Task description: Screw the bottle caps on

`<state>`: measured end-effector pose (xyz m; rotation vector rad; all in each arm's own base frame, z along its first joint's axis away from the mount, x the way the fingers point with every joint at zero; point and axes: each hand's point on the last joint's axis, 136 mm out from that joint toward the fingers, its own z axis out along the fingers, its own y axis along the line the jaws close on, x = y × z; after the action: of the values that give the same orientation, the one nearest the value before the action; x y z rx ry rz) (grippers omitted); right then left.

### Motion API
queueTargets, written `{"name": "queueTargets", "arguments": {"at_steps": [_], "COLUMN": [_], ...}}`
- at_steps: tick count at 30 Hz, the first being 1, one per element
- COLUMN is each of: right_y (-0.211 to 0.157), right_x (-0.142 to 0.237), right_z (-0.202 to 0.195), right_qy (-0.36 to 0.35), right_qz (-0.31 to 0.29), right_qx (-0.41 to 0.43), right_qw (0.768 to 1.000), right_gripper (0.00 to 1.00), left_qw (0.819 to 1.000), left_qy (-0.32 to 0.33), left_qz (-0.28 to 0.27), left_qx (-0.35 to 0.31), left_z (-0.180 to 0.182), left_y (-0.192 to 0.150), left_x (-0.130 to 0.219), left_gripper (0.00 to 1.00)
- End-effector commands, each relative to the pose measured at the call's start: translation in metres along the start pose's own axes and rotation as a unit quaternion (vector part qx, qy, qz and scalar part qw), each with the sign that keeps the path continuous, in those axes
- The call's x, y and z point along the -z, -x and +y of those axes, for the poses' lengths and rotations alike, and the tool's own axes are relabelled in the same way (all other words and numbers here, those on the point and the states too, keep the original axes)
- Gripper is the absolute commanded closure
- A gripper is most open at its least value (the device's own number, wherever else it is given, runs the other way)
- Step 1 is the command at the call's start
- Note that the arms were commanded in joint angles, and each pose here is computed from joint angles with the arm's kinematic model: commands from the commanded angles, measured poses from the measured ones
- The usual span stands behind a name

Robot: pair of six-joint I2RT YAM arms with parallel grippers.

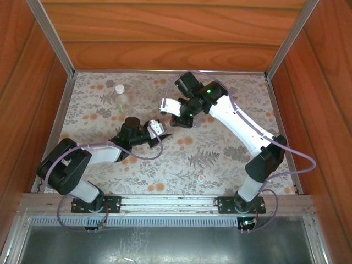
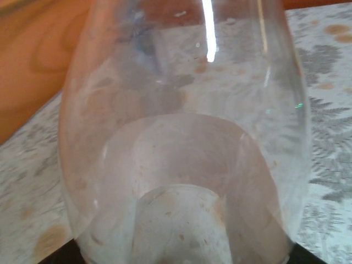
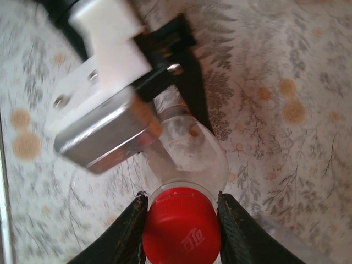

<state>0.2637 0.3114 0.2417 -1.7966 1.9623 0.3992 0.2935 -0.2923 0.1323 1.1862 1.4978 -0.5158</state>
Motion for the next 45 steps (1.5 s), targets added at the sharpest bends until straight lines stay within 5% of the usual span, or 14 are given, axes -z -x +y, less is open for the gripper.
{"name": "queueTargets", "arguments": {"at_steps": [1, 4, 8, 12, 14, 17, 20, 22, 25, 30, 45], "right_y": [0.018, 0.018, 0.021, 0.021, 0.015, 0.011, 0.015, 0.011, 0.005, -0.014, -0.017], "right_x": [0.014, 0.011, 0.003, 0.008, 0.010, 0.021, 0.036, 0.044, 0.054, 0.061, 0.049], "right_z": [-0.003, -0.009, -0.009, -0.003, -0.005, -0.006, -0.004, 0.003, 0.027, 0.085, 0.087], "right_qy": [-0.007, -0.018, 0.007, 0.016, -0.002, -0.027, -0.060, -0.076, -0.071, 0.014, 0.073], "right_qz": [-0.046, -0.057, -0.069, -0.097, -0.098, -0.107, -0.142, -0.156, -0.174, -0.168, -0.109], "right_qx": [-0.196, -0.313, -0.510, -0.564, -0.550, -0.477, -0.313, -0.229, -0.076, 0.116, 0.155], "right_qw": [0.980, 0.948, 0.857, 0.820, 0.830, 0.872, 0.937, 0.958, 0.979, 0.979, 0.979], "right_gripper": [1.00, 1.00, 1.00, 0.99, 0.91, 0.67, 0.30, 0.24, 0.22, 0.24, 0.46], "left_qw": [0.985, 0.973, 0.954, 0.950, 0.955, 0.969, 0.985, 0.992, 0.995, 0.984, 0.961], "left_qy": [0.125, 0.190, 0.253, 0.264, 0.251, 0.207, 0.129, 0.060, -0.043, -0.160, -0.275], "left_qz": [0.114, 0.130, 0.156, 0.161, 0.154, 0.131, 0.112, 0.110, 0.092, 0.071, 0.028], "left_qx": [0.017, 0.004, -0.032, -0.044, -0.045, -0.034, -0.015, 0.000, 0.007, 0.024, 0.032], "left_z": [0.037, 0.057, 0.067, 0.066, 0.061, 0.049, 0.024, 0.001, -0.036, -0.074, -0.104], "left_y": [-0.047, -0.043, -0.039, -0.037, -0.035, -0.030, -0.025, -0.023, -0.019, -0.006, 0.029], "left_x": [0.016, 0.025, 0.036, 0.039, 0.038, 0.034, 0.031, 0.029, 0.031, 0.038, 0.053], "left_gripper": [0.54, 0.54, 0.54, 0.54, 0.54, 0.54, 0.54, 0.54, 0.54, 0.54, 0.54]}}
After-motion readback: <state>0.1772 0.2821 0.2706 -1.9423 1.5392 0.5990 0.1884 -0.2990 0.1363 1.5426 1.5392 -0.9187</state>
